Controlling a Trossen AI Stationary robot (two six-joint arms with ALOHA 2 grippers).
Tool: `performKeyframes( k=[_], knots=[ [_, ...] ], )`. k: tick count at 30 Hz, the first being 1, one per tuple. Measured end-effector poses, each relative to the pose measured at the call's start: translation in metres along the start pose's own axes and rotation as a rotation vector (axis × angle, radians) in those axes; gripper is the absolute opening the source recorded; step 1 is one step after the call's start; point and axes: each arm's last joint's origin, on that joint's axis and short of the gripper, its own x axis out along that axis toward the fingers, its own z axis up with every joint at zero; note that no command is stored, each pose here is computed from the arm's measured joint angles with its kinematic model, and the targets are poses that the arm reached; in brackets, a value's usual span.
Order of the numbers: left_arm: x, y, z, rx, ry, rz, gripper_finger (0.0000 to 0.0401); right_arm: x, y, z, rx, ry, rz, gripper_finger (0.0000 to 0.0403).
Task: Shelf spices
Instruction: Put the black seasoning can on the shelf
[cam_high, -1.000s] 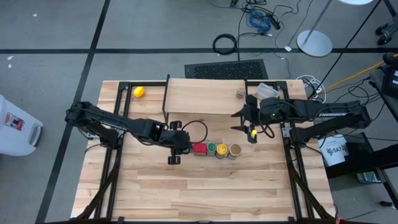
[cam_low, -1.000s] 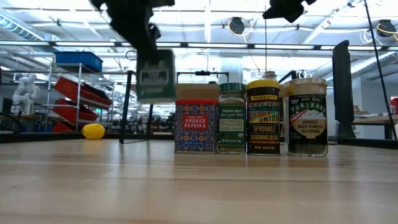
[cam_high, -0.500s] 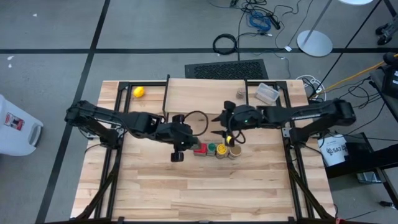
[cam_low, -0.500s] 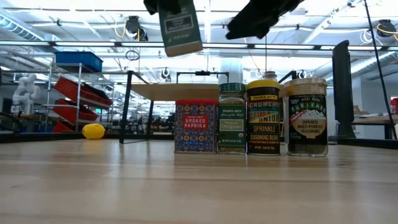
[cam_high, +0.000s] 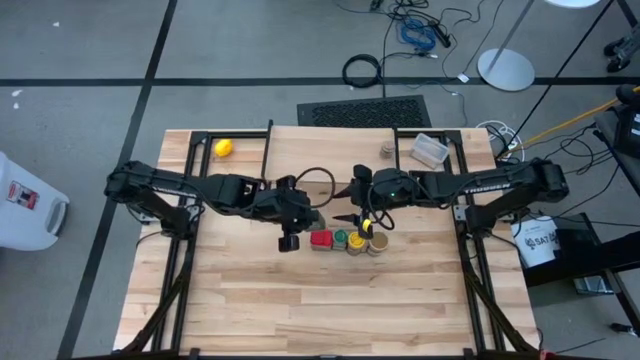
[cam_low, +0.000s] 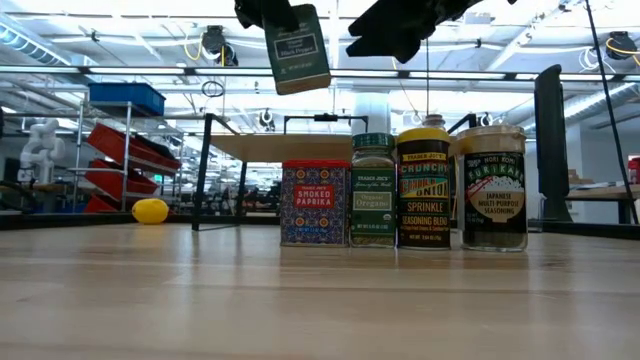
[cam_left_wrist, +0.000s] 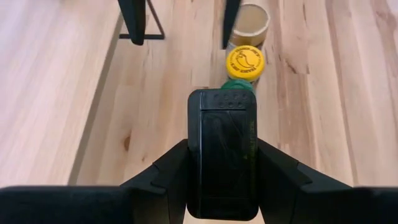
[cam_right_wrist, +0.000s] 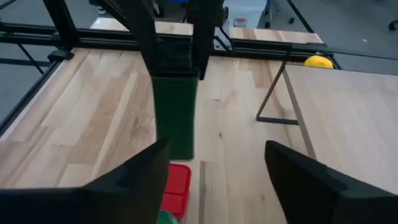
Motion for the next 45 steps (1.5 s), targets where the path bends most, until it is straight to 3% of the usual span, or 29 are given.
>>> performKeyframes(
  k=[5, 9, 17, 29, 35, 45],
  knots=[
    [0.001, 0.003, 0.000, -0.008, 0.000, 0.008, 0.0152, 0.003, 0.001, 0.001, 0.012, -0.021, 0.028, 0.0311],
    [0.001, 0.005, 0.001, -0.012, -0.006, 0.012, 0.0152, 0.011, 0.002, 0.002, 0.018, -0.051, 0.049, 0.0338],
    [0.001, 0.007, 0.003, -0.020, -0.027, 0.019, 0.0152, 0.031, 0.005, -0.001, 0.014, -0.087, 0.106, 0.0341],
    [0.002, 0.012, 0.007, -0.036, -0.056, 0.028, 0.0152, 0.043, 0.003, -0.004, -0.001, -0.107, 0.099, 0.0338],
    [0.002, 0.012, 0.006, -0.037, -0.054, 0.028, 0.0152, 0.044, 0.000, -0.004, 0.003, -0.107, 0.090, 0.0306],
    [0.002, 0.012, 0.006, -0.037, -0.053, 0.022, 0.0152, 0.043, 0.000, -0.002, 0.001, -0.131, 0.089, 0.0194]
  ],
)
